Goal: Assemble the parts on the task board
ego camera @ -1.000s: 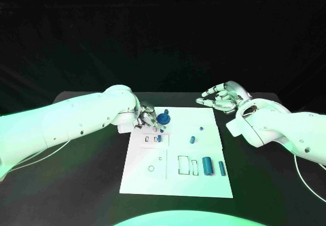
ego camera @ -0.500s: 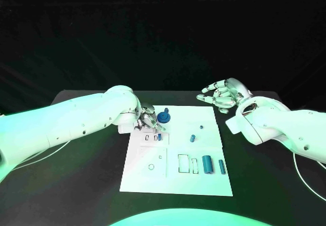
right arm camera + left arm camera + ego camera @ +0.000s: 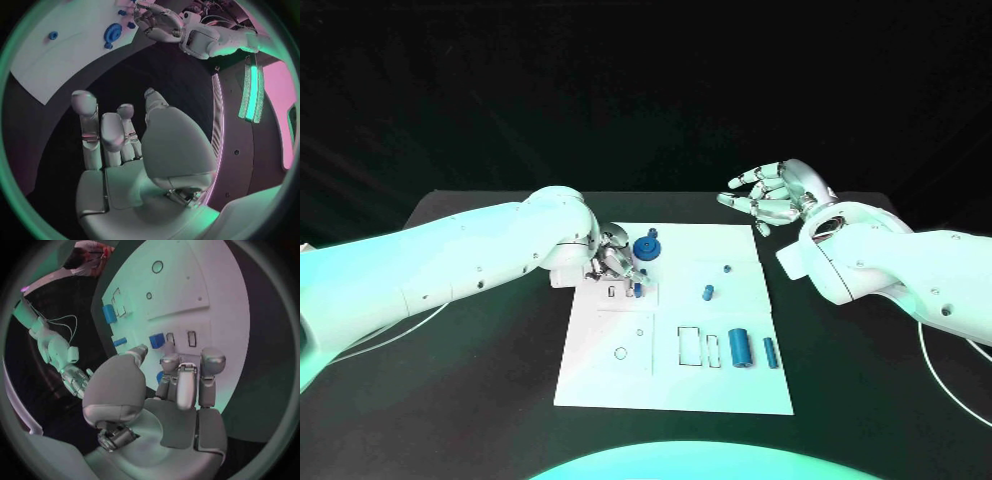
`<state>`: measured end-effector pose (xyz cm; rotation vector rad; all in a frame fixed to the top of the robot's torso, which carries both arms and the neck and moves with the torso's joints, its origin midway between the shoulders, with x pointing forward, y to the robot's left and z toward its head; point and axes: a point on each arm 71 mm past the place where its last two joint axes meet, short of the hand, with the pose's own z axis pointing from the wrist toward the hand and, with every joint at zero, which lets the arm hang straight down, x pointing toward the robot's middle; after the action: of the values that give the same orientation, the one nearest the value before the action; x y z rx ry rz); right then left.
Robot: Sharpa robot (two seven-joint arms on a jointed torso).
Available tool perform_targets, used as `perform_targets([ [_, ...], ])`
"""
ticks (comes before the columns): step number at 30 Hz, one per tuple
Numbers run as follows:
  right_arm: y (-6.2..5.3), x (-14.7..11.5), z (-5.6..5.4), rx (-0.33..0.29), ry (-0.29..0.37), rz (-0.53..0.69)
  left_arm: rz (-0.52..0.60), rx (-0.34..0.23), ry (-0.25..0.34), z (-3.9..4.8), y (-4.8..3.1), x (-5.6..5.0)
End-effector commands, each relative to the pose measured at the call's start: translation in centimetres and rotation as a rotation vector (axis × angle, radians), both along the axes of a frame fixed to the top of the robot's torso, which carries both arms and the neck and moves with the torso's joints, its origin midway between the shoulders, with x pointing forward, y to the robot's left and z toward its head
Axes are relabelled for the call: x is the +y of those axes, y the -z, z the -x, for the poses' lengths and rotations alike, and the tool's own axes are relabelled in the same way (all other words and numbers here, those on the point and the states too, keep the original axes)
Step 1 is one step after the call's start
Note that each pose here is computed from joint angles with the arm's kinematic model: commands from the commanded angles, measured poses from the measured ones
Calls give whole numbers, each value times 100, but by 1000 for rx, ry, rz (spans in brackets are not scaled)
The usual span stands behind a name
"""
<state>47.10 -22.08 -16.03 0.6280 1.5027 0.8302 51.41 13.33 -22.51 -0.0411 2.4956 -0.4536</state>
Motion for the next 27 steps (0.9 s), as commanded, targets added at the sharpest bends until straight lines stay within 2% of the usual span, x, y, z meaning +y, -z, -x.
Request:
perform_targets([
  [1,-27,9,-2,-36,-3,-15,2,27,18,28,20,-36],
  [18,-31,12,-9,-48,2,-19,19,39,4,44,51,-38],
  [27,-18,8,-20,-40,3,-15,93,64,-63,28,47,-12],
])
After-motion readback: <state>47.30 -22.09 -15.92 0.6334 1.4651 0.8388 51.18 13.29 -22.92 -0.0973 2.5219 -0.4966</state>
